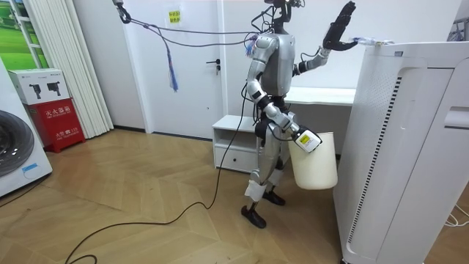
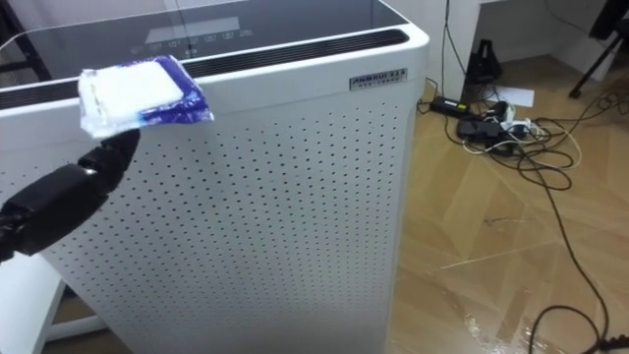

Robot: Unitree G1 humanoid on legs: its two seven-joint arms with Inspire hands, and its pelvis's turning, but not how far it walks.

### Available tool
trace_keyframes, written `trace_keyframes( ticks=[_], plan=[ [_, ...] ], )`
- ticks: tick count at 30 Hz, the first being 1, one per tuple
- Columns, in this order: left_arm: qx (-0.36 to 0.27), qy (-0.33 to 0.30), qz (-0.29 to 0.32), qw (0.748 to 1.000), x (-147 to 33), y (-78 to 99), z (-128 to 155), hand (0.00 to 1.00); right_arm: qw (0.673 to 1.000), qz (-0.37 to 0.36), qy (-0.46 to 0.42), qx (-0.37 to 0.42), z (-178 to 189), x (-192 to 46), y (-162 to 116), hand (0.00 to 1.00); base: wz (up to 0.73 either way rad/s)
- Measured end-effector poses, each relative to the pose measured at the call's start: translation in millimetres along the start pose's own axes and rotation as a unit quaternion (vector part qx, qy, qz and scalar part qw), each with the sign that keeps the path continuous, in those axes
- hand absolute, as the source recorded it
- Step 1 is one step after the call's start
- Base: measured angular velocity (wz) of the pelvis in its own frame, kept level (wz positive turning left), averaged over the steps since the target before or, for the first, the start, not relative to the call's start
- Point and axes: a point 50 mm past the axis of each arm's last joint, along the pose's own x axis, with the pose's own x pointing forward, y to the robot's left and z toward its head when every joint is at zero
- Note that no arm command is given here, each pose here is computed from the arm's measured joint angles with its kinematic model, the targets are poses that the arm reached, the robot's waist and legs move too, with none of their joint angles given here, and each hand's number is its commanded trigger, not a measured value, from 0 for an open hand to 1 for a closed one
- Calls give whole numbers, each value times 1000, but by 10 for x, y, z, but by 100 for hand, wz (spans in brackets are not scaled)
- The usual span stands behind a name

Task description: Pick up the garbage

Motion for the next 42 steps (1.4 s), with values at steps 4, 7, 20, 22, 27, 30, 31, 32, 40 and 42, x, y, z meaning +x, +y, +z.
trace_keyframes(
  ticks=[4,7,20,22,27,30,31,32,40,42],
  plan=[
    [6,6,-16,1000,8,-12,-8,100,1000,5,4,1,-1,7,20,100,0],
    [6,17,-41,999,-7,-60,-6,100,1000,12,10,1,-4,6,18,100,0],
    [-23,43,-110,993,-216,-216,43,100,1000,10,17,-9,-22,-28,-52,100,0],
    [-31,43,-114,992,-228,-241,65,100,1000,9,17,-9,-18,-27,-58,100,0],
    [-55,45,-134,988,-285,-327,129,100,1000,11,15,-9,-7,-18,-53,100,0],
    [-83,63,-138,985,-287,-344,126,100,1000,10,11,-11,18,-4,-63,100,0],
    [-116,83,-133,981,-278,-354,135,100,1000,11,10,-10,26,0,-66,100,0],
    [-153,106,-128,974,-271,-357,135,100,1000,13,7,-11,40,11,-64,100,0],
    [-441,250,-139,851,-355,-536,202,100,999,29,-9,-24,159,105,-8,100,-3],
    [-507,293,-215,782,-558,-738,297,100,999,40,-20,-30,242,181,65,100,-5]
  ],
)
